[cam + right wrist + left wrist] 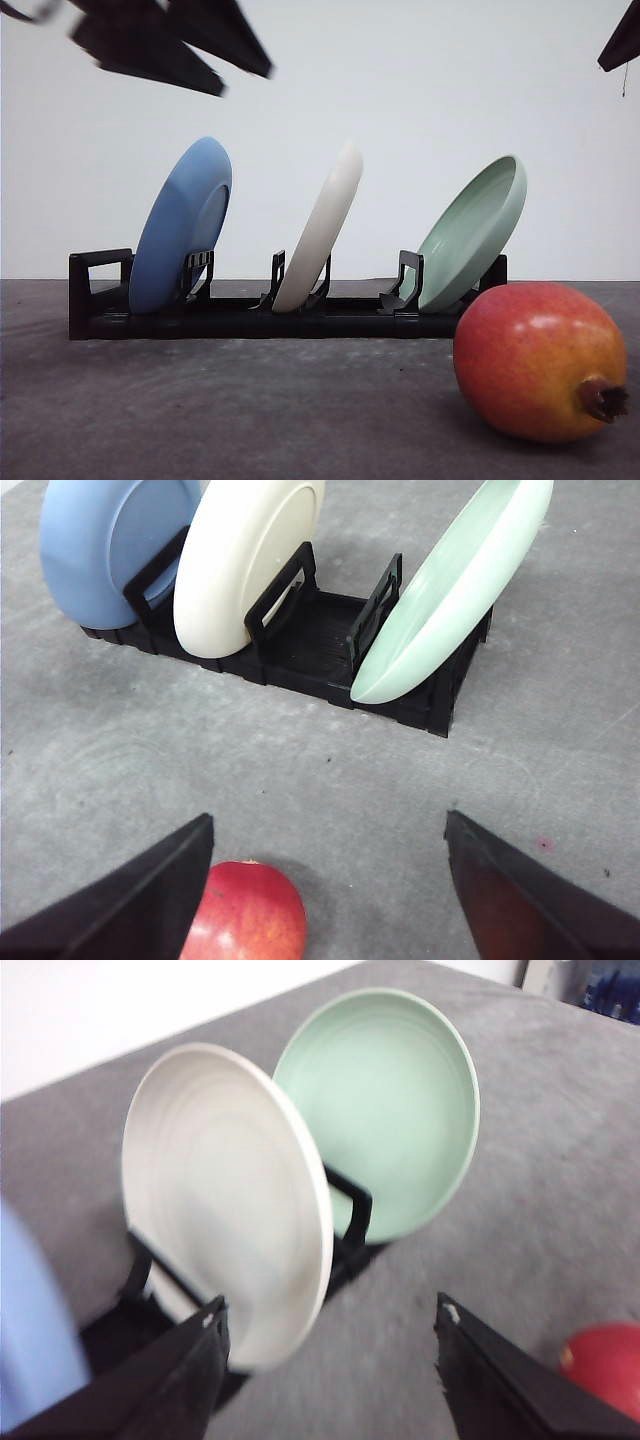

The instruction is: Place pomegranate in white plate

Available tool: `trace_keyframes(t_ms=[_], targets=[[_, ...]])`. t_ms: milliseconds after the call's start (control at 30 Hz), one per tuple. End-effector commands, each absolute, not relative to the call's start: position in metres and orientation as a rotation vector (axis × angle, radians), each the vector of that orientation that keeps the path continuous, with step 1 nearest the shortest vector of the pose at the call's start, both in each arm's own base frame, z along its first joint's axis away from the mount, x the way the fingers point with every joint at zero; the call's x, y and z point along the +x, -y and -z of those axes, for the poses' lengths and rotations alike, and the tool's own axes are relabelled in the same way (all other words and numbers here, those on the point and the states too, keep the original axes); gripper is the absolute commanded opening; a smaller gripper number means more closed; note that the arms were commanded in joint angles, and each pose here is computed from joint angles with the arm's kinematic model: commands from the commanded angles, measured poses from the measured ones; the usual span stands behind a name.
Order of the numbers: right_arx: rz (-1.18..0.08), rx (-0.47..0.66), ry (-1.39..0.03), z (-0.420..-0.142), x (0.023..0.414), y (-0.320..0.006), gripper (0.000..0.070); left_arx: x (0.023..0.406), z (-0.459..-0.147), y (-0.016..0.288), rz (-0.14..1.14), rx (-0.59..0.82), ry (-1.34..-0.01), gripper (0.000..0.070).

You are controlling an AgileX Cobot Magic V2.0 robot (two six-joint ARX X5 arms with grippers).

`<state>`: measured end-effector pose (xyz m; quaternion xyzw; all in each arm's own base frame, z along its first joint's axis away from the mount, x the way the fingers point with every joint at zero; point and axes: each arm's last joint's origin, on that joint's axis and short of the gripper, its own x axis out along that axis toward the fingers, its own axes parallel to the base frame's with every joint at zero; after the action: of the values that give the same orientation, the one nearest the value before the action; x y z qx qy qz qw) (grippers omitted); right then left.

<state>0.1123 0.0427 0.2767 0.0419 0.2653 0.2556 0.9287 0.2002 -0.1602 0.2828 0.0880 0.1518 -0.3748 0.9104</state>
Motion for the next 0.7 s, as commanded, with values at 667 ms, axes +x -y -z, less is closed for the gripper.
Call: trace_keyframes(t_ms=[667], targets=[[-0.531, 0.081, -0.518, -0.283, 0.113, -0.043, 0.0469, 0.278, -0.236, 0.248, 0.637, 0.192, -0.425, 0.0388]])
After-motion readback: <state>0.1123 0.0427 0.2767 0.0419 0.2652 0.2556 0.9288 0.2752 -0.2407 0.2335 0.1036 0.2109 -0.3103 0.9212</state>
